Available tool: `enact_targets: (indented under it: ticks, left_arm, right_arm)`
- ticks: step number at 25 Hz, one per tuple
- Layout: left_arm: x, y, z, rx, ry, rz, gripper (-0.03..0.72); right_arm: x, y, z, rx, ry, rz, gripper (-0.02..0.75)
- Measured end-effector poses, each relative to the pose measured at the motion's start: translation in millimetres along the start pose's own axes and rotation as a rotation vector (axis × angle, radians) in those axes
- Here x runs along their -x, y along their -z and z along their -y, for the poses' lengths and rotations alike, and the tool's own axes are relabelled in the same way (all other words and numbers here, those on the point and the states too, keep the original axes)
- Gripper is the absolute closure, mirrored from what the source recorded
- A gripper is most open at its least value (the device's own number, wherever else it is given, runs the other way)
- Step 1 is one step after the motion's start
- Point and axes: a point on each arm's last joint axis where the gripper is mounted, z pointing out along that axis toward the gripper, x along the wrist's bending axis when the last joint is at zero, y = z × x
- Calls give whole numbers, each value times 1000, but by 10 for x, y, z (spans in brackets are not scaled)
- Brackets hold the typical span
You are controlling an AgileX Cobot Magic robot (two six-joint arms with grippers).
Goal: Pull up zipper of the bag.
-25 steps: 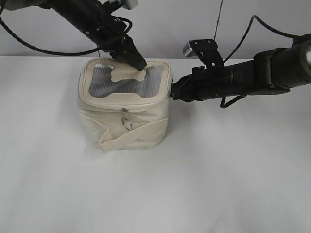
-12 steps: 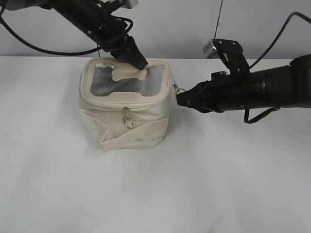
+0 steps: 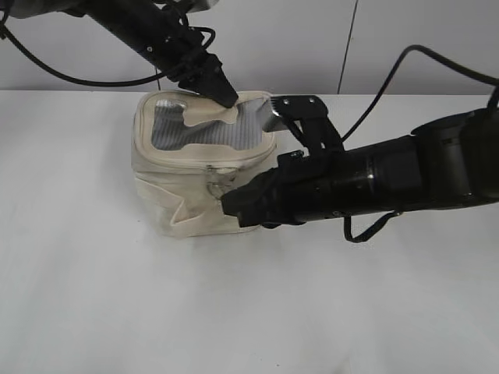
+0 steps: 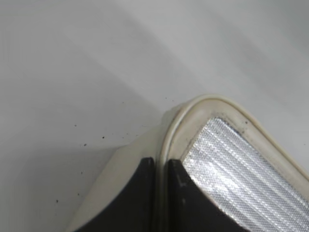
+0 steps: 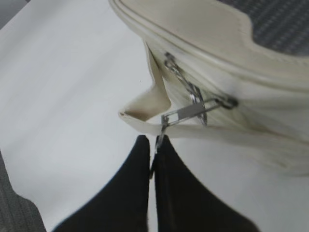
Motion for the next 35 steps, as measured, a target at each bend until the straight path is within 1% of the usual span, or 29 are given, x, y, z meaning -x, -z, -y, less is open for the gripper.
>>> enact_targets:
  ticks: [3,5,9,11,12,13,15,16,17,18,19,21,24,27,29,30,32,33,35]
  left_arm:
    - [6,-19,-3,2,17,-7,644]
    - [18,-32,-13,4,19,-12,644]
    - [15,-35,-17,7,22,-20,644]
    - [15,-35,-18,8,24,-19,633]
    - [17,-35,-19,9,29,-18,613]
    - [16,-35,-30,21,36,-19,575]
    - [1,-9,-45,40,54,-26,479]
    - [0,10,-50,43,71,-28,448]
    - [1,34,-54,45,86,-30,428]
    - [-14,68,-52,45,101,-38,424]
    - [-15,117,-57,43,115,-51,429]
    - [4,246,-75,37,111,-81,449]
    - [52,445,-78,-2,114,-133,463]
    - [147,636,-64,-21,156,-190,465]
    - [229,725,7,-26,197,-215,465]
    - [291,792,37,-19,207,-228,465]
    - [421,887,185,-29,228,-248,465]
    - [513,962,271,-24,234,-263,467]
    - [758,1196,429,8,243,-306,468]
  right_arm:
    - [-157,-98,-120,10,55,20,727]
    - [-244,-194,-218,22,73,11,726]
    - [-258,-312,-276,20,6,9,724]
    - [-250,-315,-259,-2,-25,16,689]
    - [-241,-309,-251,-21,-31,10,653]
    - [-240,-303,-233,-45,-45,-5,589]
    - [-207,-267,-187,-114,-25,-35,429]
    - [-177,-226,-179,-144,-23,-37,341]
    - [-149,-175,-186,-163,-28,-39,271]
    - [-98,-114,-197,-180,-40,-28,228]
    - [-45,-36,-223,-187,-54,-12,208]
    - [57,134,-277,-194,-88,18,197]
    - [212,437,-347,-207,-158,66,197]
    - [324,703,-351,-246,-239,138,197]
    - [353,841,-324,-290,-248,211,197]
    - [342,909,-303,-304,-250,242,197]
    - [289,1041,-237,-325,-252,271,197]
    - [247,1114,-191,-331,-248,278,197]
    - [156,1267,-101,-336,-230,284,197]
